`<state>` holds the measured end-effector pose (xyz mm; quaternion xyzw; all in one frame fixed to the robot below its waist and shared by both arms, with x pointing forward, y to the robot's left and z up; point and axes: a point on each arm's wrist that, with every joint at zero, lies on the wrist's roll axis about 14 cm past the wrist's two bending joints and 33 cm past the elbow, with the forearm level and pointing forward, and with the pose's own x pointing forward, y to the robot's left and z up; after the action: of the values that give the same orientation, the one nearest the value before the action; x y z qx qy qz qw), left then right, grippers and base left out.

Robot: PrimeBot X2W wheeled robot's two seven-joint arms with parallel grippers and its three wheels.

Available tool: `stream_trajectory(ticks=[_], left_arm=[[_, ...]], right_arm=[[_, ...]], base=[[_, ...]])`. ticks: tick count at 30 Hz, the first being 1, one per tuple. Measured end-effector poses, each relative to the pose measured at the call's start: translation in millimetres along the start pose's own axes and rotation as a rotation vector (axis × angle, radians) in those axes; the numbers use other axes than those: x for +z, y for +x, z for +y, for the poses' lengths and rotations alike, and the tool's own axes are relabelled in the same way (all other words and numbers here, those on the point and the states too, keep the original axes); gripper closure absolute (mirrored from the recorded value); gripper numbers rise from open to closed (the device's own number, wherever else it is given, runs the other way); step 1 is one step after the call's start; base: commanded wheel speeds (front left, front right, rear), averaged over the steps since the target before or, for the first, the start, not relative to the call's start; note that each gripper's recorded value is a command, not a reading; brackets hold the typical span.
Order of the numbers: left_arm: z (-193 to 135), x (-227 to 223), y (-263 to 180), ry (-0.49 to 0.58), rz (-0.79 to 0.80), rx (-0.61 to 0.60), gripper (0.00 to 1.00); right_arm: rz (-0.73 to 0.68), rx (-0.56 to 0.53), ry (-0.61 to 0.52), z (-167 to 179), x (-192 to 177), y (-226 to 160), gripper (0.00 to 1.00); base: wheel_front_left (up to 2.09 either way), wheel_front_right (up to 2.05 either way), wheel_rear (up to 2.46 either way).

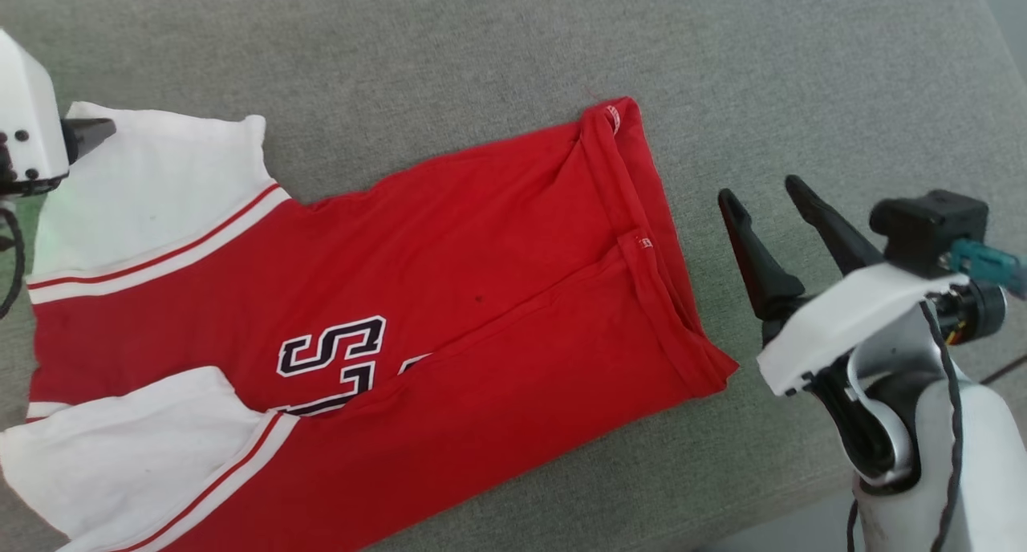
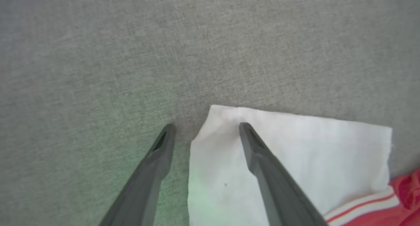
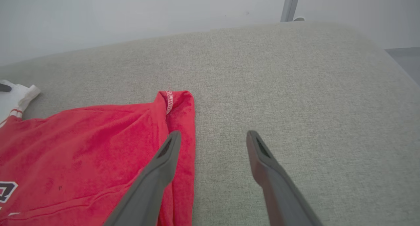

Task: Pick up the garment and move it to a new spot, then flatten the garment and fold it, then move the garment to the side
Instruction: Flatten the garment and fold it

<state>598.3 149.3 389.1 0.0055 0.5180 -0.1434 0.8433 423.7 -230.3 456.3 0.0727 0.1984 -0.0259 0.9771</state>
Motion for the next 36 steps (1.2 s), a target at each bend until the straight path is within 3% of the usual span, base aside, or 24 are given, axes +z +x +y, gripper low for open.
stream_trajectory(ticks=[3,4,5,15,21,22,23,28,36], left_arm=[[0.1,-2.8,12.5,-0.036,0.042,-0.005,0.00],[-0.7,-4.8,15.4,-0.055,0.066,-0.010,0.16],[-2.5,-5.4,17.3,-0.067,0.083,-0.016,1.00],[-9.6,-2.3,21.1,-0.059,0.093,-0.038,1.00],[-8.4,-1.8,21.5,-0.063,0.076,-0.042,1.00],[-8.0,-1.7,21.5,-0.064,0.074,-0.044,1.00],[-8.2,-1.0,21.4,-0.064,0.067,-0.046,1.00],[-7.0,-0.3,17.0,-0.068,0.044,-0.049,1.00],[-5.2,1.7,-15.6,-0.022,0.023,-0.028,1.00]], right_arm=[[0.046,0.022,0.007,5.2,-5.8,11.5,0.00],[0.063,0.029,0.001,7.1,-6.8,16.3,0.00],[0.084,0.041,-0.001,9.9,-8.6,21.6,0.00],[0.369,0.124,-0.087,36.6,-27.2,82.6,0.00],[0.557,0.142,-0.139,44.6,-47.2,97.8,0.00],[0.590,0.153,-0.147,47.6,-49.8,99.2,0.40],[0.619,0.158,-0.168,48.7,-51.6,100.1,1.00],[0.651,0.185,-0.223,55.7,-48.5,101.8,1.00],[0.556,0.185,-0.240,47.8,-24.3,90.0,1.00]], base=[[0.00,0.00,0.00],[0.00,0.00,0.00],[0.00,0.00,0.00],[0.00,0.00,0.00],[0.00,0.00,0.00],[0.00,0.00,0.00],[0.00,0.00,0.00],[0.00,0.00,0.00],[0.00,0.00,0.00]])
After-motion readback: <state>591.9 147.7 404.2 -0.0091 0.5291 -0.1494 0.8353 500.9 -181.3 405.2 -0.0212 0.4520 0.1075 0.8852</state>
